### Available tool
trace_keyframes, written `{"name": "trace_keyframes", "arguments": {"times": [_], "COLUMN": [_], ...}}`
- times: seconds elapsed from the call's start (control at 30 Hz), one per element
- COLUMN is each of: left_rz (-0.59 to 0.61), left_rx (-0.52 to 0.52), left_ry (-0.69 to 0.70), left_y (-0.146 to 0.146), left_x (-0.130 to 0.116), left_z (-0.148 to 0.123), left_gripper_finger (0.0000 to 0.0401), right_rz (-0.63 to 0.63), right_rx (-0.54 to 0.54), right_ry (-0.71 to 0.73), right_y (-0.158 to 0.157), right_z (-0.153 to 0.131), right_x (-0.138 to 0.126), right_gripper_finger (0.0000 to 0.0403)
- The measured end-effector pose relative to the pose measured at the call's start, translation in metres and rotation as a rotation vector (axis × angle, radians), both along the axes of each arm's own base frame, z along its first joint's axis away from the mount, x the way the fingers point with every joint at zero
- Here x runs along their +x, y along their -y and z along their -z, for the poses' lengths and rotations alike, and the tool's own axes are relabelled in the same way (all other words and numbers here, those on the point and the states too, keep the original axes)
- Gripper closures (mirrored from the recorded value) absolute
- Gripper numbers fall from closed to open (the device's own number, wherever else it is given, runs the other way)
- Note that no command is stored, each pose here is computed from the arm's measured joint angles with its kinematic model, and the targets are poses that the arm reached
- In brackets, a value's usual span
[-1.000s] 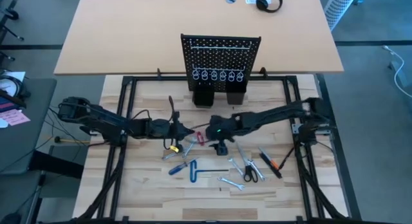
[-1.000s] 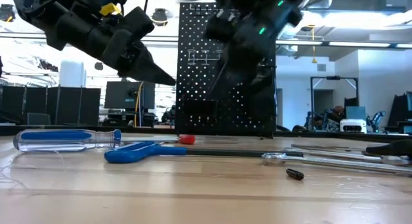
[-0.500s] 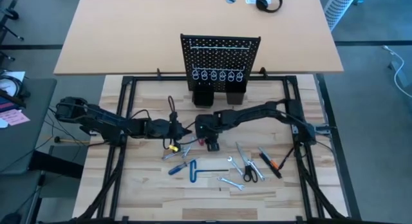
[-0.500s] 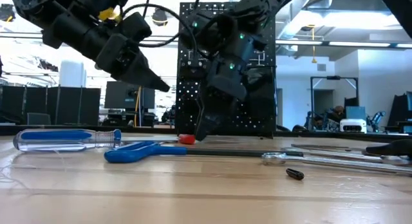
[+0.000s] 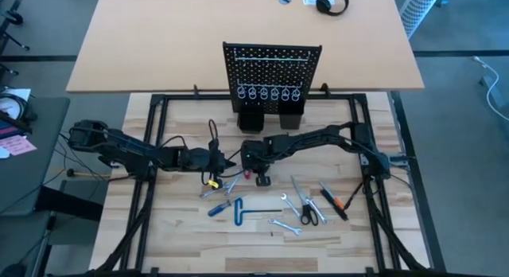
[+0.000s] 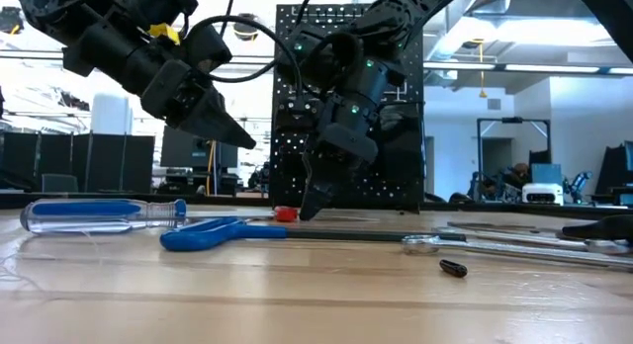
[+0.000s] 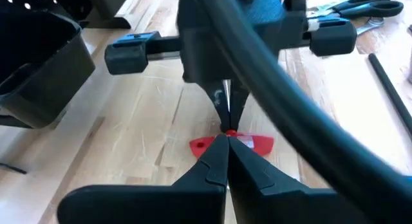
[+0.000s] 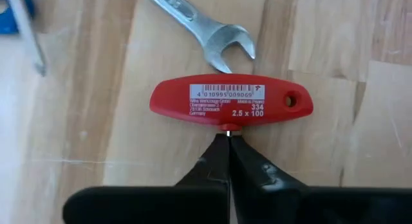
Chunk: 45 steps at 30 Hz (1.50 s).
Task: Hang tools onto peg board
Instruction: Hang the red T handle allen wrench on the pegboard
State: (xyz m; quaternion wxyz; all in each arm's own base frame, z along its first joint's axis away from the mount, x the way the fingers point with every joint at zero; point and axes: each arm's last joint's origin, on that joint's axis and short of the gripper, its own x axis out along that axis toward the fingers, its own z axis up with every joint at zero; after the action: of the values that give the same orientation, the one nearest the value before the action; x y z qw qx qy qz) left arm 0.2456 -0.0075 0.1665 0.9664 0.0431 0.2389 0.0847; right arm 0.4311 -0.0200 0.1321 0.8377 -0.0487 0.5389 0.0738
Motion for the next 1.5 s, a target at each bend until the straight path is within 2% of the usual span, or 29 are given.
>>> {"name": "trace_keyframes", "arguments": {"times": [0.1, 0.23, 0.4, 0.47, 0.57, 0.7, 0.77, 0.9, 1.0, 1.07, 1.2, 1.33, 1.5], "left_rz": [0.047, 0.143, 0.305, 0.341, 0.378, 0.423, 0.441, 0.470, 0.411, 0.370, 0.386, 0.422, 0.399], "left_rx": [0.028, 0.116, 0.249, 0.302, 0.347, 0.374, 0.391, 0.417, 0.465, 0.484, 0.529, 0.527, 0.534], "left_ry": [-0.012, 0.030, 0.178, 0.246, 0.311, 0.325, 0.276, 0.126, 0.038, 0.048, 0.037, 0.012, 0.031], "left_y": [0.001, 0.009, 0.022, 0.026, 0.029, 0.032, 0.033, 0.033, 0.031, 0.030, 0.030, 0.031, 0.032], "left_x": [0.000, 0.002, 0.006, 0.008, 0.012, 0.022, 0.027, 0.034, 0.036, 0.038, 0.040, 0.048, 0.058], "left_z": [0.000, -0.005, -0.019, -0.026, -0.037, -0.054, -0.060, -0.071, -0.075, -0.079, -0.076, -0.064, -0.055], "left_gripper_finger": [0.0401, 0.0401, 0.0400, 0.0393, 0.0363, 0.0300, 0.0267, 0.0209, 0.0186, 0.0180, 0.0183, 0.0198, 0.0227], "right_rz": [-0.020, -0.052, -0.079, -0.116, -0.170, -0.191, -0.202, -0.209, -0.220, -0.227, -0.228, -0.232, -0.228], "right_rx": [0.005, 0.021, 0.162, 0.234, 0.313, 0.336, 0.331, 0.325, 0.324, 0.322, 0.320, 0.318, 0.322], "right_ry": [0.054, 0.236, 0.365, 0.469, 0.562, 0.632, 0.674, 0.655, 0.679, 0.694, 0.691, 0.700, 0.698], "right_y": [-0.004, -0.006, -0.004, -0.004, -0.005, -0.007, -0.007, -0.007, -0.007, -0.007, -0.007, -0.007, -0.007], "right_z": [-0.021, -0.059, -0.062, -0.069, -0.067, -0.059, -0.063, -0.060, -0.065, -0.066, -0.066, -0.066, -0.066], "right_x": [-0.010, -0.033, -0.068, -0.076, -0.085, -0.085, -0.084, -0.085, -0.085, -0.084, -0.084, -0.084, -0.084], "right_gripper_finger": [0.0398, 0.0400, 0.0401, 0.0401, 0.0401, 0.0401, 0.0401, 0.0401, 0.0401, 0.0401, 0.0401, 0.0401, 0.0401]}}
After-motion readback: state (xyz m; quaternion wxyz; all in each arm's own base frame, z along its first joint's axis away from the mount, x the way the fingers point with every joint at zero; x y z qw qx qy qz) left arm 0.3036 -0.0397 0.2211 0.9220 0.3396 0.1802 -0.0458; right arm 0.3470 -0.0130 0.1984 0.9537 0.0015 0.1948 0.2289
